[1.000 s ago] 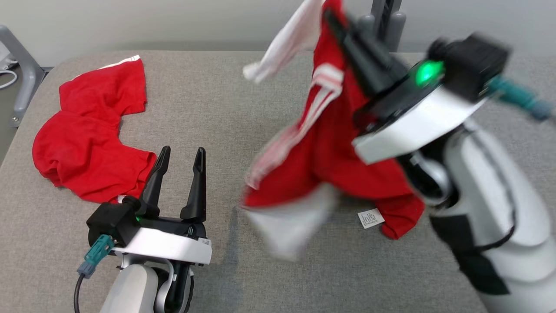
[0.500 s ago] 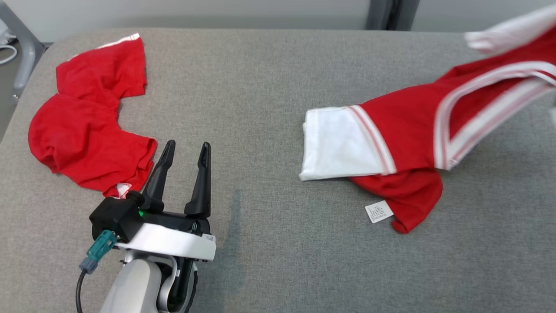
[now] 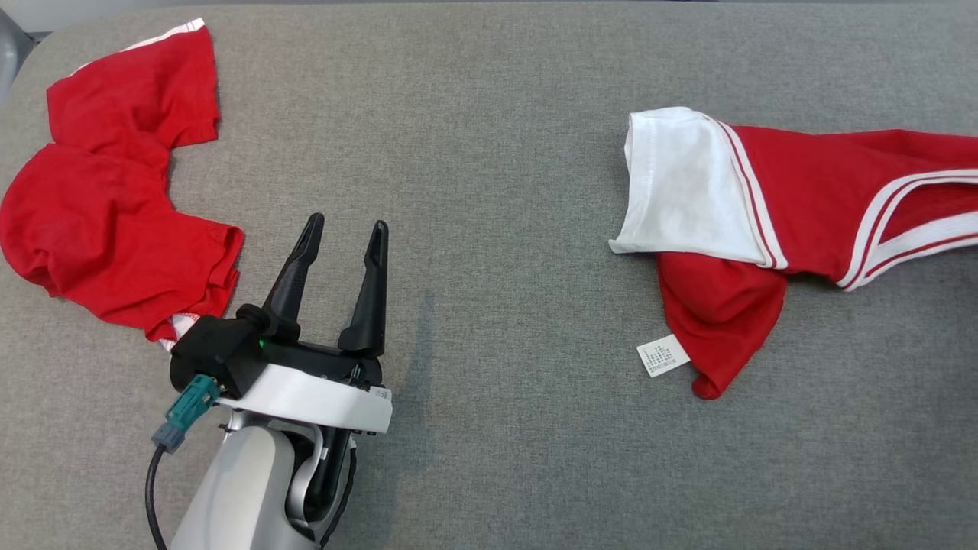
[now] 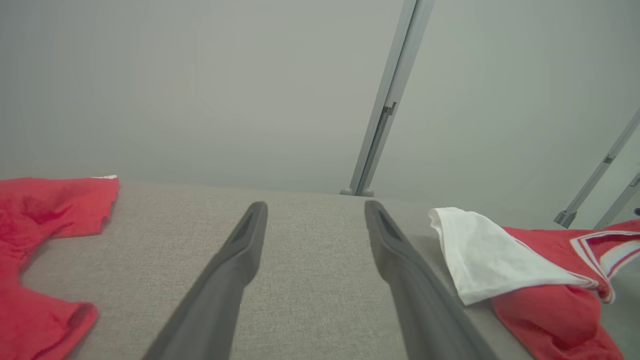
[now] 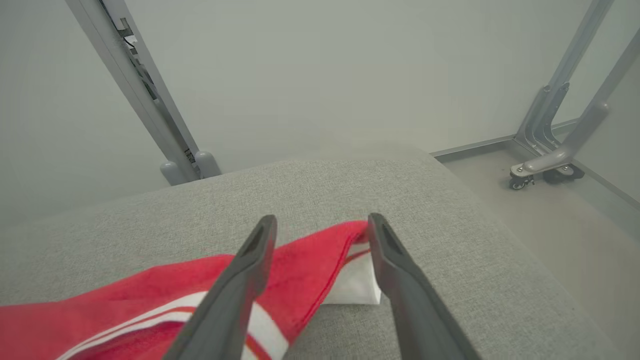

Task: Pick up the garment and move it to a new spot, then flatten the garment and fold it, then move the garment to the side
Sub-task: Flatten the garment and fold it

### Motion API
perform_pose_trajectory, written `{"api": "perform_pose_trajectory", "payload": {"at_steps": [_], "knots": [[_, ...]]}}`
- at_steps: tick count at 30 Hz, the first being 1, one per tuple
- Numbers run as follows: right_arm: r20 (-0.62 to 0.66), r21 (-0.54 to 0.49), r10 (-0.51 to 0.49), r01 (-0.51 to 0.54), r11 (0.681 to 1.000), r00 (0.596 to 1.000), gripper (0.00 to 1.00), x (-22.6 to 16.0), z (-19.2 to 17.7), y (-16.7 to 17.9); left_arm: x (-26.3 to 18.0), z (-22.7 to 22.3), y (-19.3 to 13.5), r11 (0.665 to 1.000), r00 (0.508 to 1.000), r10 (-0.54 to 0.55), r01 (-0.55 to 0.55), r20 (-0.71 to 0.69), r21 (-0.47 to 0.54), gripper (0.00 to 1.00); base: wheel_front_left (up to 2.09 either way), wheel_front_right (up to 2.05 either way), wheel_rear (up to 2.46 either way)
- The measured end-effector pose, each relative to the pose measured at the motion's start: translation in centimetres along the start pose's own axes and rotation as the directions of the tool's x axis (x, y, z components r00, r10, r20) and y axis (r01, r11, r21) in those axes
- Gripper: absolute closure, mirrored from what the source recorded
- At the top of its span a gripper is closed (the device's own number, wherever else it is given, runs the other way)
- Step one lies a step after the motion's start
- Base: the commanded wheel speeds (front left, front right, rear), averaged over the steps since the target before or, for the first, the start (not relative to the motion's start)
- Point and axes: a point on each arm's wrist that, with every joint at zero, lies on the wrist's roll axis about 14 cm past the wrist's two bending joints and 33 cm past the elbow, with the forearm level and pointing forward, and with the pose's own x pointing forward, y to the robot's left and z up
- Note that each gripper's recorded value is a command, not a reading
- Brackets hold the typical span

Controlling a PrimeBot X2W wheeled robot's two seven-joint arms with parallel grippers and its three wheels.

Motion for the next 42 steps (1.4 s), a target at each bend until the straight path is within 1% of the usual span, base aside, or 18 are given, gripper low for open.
{"api": "perform_pose_trajectory", "payload": {"at_steps": [2, 5, 7, 10, 14, 19, 22, 26, 28, 31, 33, 36, 42], "knots": [[-0.004, 0.010, 0.007, -0.007, 1.000, 1.000, 0.00, 0.0, -0.4, 0.5, 0.2, 0.0, -0.3, 1.000, 1.000, -0.008, 0.008, 0.002, -0.002, 0.00, 0.00, 0.00, 0.00], [0.002, -0.026, 0.031, -0.031, 0.999, 1.000, 0.00, -0.3, -0.4, 1.5, 0.3, 0.0, -0.7, 1.000, 1.000, -0.019, 0.019, 0.003, -0.006, 0.00, 0.00, 0.00, 0.00], [0.020, -0.029, 0.051, -0.051, 0.998, 0.998, 0.00, -0.6, -0.2, 2.2, 0.4, 0.2, -1.0, 1.000, 1.000, -0.026, 0.026, 0.009, -0.008, 0.00, 0.00, 0.00, 0.00], [0.074, -0.047, 0.115, -0.112, 0.993, 0.991, 0.00, -1.3, 1.1, 4.6, 0.4, 0.8, -1.3, 0.999, 0.999, -0.033, 0.033, 0.024, -0.011, 0.00, 0.00, 0.00, 0.00], [0.164, -0.081, 0.213, -0.202, 0.976, 0.963, 0.00, -3.1, 3.0, 7.7, 0.3, 1.6, -2.0, 0.999, 0.998, -0.047, 0.048, 0.045, -0.019, 0.00, 0.00, 0.00, 0.00], [0.241, -0.159, 0.352, -0.321, 0.934, 0.905, 0.00, -6.3, 3.9, 11.8, -0.3, 2.5, -2.4, 0.998, 0.997, -0.049, 0.051, 0.066, -0.029, 0.00, 0.00, 0.00, 0.00], [0.259, -0.202, 0.410, -0.366, 0.908, 0.874, 0.00, -8.1, 3.6, 13.4, -0.8, 2.7, -2.4, 0.998, 0.997, -0.046, 0.049, 0.068, -0.033, 0.00, 0.00, 0.00, 0.00], [0.259, -0.234, 0.479, -0.426, 0.874, 0.839, 0.00, -10.4, 2.4, 15.8, -1.4, 2.8, -2.4, 0.998, 0.997, -0.041, 0.044, 0.071, -0.035, 0.00, 0.00, 0.00, 0.00], [0.239, -0.254, 0.491, -0.435, 0.864, 0.838, 0.00, -11.0, 1.4, 16.1, -1.6, 2.8, -2.3, 0.998, 0.997, -0.040, 0.042, 0.071, -0.035, 0.00, 0.00, 0.00, 0.00], [0.208, -0.250, 0.493, -0.441, 0.862, 0.845, 0.00, -11.6, -0.2, 16.2, -2.0, 2.7, -2.1, 0.999, 0.997, -0.032, 0.035, 0.067, -0.036, 0.00, 0.00, 0.00, 0.00], [0.183, -0.269, 0.496, -0.442, 0.856, 0.849, 0.00, -11.9, -1.2, 16.2, -2.1, 2.8, -2.0, 0.999, 0.997, -0.029, 0.031, 0.067, -0.036, 0.00, 0.00, 0.00, 0.00], [0.160, -0.269, 0.489, -0.439, 0.858, 0.858, 0.00, -12.0, -2.2, 15.9, -2.2, 2.7, -1.8, 0.999, 0.998, -0.024, 0.026, 0.064, -0.036, 0.00, 0.00, 0.00, 0.00], [0.020, -0.312, 0.448, -0.420, 0.852, 0.894, 0.00, -11.8, -6.3, 14.2, -2.3, 2.1, -1.6, 0.999, 0.999, -0.018, 0.020, 0.048, -0.037, 0.00, 0.00, 0.00, 0.00]]}}
